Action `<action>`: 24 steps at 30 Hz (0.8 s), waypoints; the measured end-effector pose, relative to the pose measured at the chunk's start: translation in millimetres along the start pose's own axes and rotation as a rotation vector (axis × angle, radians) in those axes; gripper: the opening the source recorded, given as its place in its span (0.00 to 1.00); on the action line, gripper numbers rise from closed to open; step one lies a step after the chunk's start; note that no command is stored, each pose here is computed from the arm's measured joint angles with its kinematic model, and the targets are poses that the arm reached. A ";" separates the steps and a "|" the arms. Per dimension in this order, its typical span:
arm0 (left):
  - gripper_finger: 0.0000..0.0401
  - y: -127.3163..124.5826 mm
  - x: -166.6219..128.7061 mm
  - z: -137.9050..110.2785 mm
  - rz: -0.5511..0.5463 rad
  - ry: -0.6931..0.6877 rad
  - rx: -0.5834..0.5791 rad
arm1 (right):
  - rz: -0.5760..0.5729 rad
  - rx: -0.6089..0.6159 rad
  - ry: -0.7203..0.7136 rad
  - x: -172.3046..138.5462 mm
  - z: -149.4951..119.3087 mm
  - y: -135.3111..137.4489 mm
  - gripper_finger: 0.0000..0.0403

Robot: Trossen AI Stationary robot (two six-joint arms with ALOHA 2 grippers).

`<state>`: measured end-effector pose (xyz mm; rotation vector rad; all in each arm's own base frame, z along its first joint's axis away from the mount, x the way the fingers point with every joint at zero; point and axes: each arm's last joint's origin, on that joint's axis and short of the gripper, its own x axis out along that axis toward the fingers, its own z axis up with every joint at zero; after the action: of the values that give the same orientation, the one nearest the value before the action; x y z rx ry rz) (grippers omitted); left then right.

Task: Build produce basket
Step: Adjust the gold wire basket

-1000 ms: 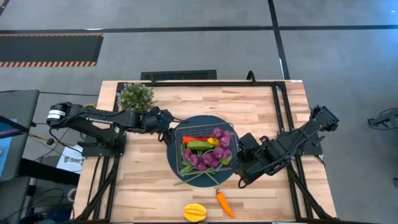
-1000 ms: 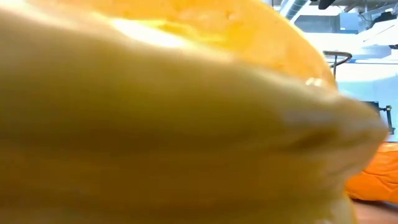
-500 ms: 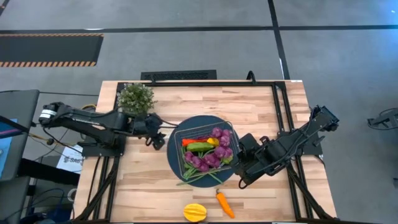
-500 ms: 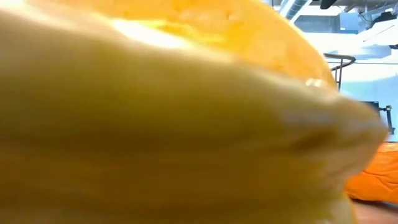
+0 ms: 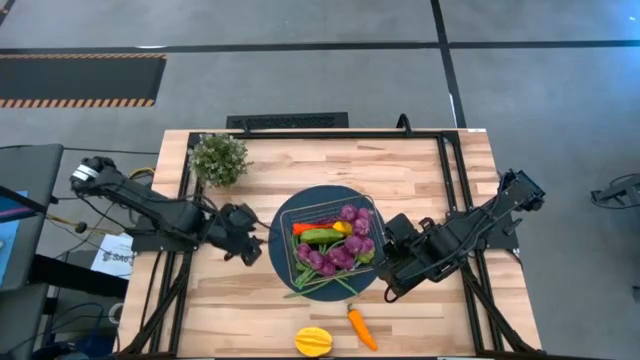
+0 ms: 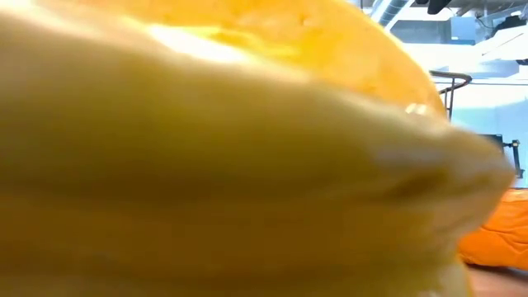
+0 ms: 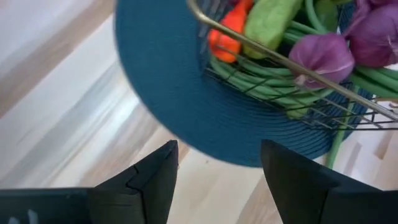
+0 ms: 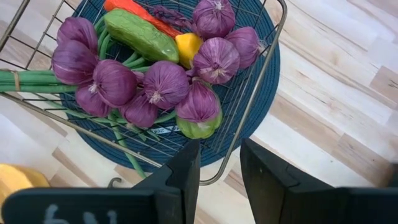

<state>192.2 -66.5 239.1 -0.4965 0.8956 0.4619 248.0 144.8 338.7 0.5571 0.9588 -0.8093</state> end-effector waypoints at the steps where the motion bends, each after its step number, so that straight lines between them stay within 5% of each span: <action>1: 0.54 -3.9 4.9 -0.8 0.004 -0.002 0.008 | 0.000 0.000 0.000 0.0 0.0 0.0 0.33; 9: 0.54 -22.3 37.4 2.3 0.009 -0.035 0.080 | -0.002 -0.003 -0.001 0.0 0.0 -0.2 0.33; 24: 0.54 -11.1 52.3 39.5 -0.008 -0.156 0.068 | -0.006 -0.003 -0.001 0.0 0.0 -0.7 0.33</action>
<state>251.2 -43.2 219.4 -0.3958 0.7560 0.4544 247.4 144.4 338.6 0.5512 0.9612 -0.8137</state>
